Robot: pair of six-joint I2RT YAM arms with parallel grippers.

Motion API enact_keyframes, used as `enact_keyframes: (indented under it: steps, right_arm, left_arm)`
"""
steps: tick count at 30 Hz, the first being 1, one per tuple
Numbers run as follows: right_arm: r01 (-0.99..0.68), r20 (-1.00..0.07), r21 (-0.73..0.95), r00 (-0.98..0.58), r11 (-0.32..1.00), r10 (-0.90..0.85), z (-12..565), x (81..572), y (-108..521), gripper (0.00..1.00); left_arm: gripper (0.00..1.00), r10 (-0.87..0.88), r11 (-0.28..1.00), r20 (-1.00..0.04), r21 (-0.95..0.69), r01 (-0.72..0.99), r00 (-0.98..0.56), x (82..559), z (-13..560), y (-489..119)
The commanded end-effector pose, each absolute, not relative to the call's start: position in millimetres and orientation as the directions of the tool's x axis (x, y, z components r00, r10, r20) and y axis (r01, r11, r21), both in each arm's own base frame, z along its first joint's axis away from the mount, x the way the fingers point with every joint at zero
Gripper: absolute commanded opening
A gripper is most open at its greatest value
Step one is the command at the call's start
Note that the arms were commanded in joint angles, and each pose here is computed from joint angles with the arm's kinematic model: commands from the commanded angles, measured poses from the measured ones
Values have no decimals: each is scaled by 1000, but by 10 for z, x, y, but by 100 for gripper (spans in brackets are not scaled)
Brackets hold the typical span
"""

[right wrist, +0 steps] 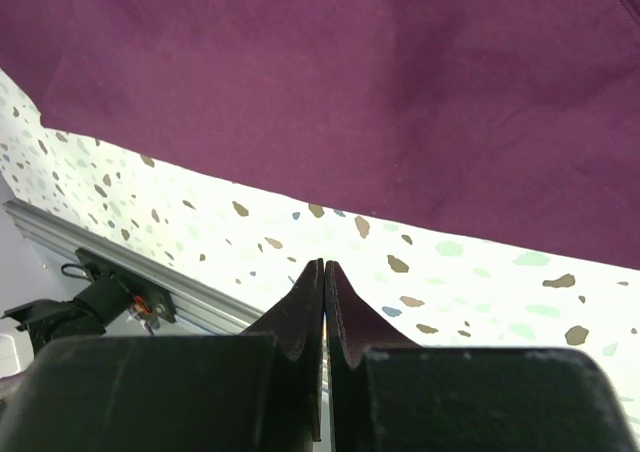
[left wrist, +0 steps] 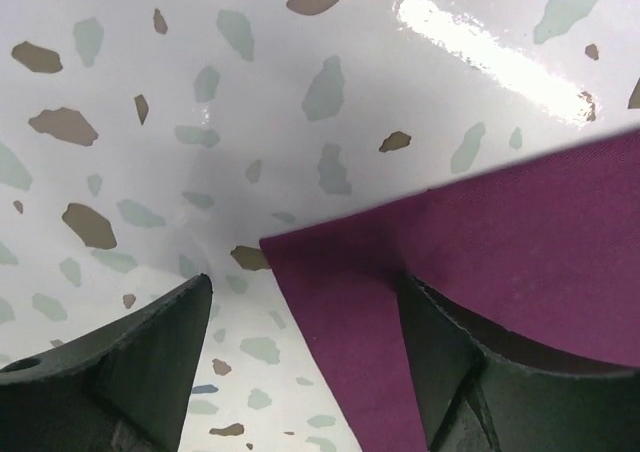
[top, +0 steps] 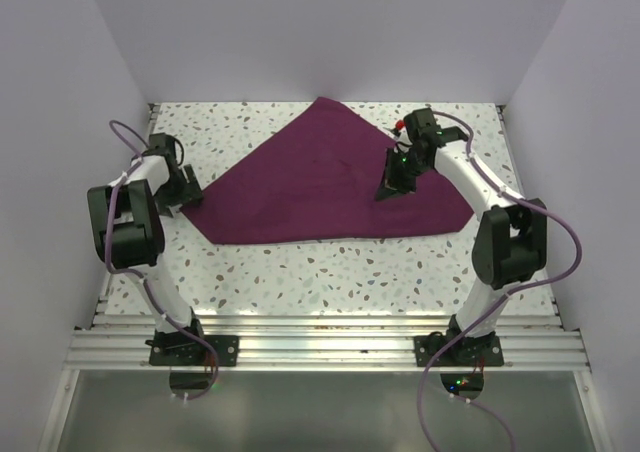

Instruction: Prepare the surgical pack

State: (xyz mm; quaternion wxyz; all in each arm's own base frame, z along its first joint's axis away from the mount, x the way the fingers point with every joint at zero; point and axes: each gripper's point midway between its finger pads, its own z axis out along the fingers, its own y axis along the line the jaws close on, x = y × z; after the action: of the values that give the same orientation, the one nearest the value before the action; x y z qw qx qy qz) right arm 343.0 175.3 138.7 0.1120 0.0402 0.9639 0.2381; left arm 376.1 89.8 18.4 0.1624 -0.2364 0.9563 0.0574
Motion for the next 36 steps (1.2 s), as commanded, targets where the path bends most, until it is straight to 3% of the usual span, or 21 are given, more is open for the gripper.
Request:
enact_keyframes:
  steps: [1,5,11,12,14,15,17,21,27,36]
  right_arm:
    - [11,-232,478,-963,878,139,1477,3447,1696,0]
    - [22,-223,492,-963,870,150,1455,3473,1717,0]
    - [44,-199,490,-967,870,161,1371,3481,1717,0]
    - [47,-198,483,-967,874,161,1353,3483,1705,0]
    - [48,-195,477,-968,877,159,1329,3492,1688,0]
    - [52,-190,466,-969,883,158,1305,3487,1658,0]
    - [67,-168,445,-973,893,156,1221,3469,1628,0]
    - [117,-126,341,-978,933,169,1023,3409,1428,0]
    - [165,-99,108,-979,980,176,735,3355,956,0]
    - [186,-42,31,-981,982,188,170,3325,798,0]
  left_arm:
    - [78,-437,887,-352,-16,-462,-828,3883,161,874]
    - [71,-441,892,-334,-55,-449,-833,3831,99,782]
    - [46,-457,890,-292,-161,-427,-840,3798,0,545]
    - [35,-459,888,-292,-162,-430,-839,3792,-2,549]
    - [25,-459,888,-289,-162,-430,-840,3788,16,552]
    - [9,-459,888,-297,-161,-430,-837,3815,56,563]
    - [0,-457,889,-324,-164,-427,-828,3853,186,580]
    - [0,-474,880,-385,-218,-421,-792,4010,583,533]
    - [0,-509,840,-400,-426,-337,-763,4099,1210,-114]
    - [0,-508,747,-401,-645,-159,-762,4159,2054,-1232]
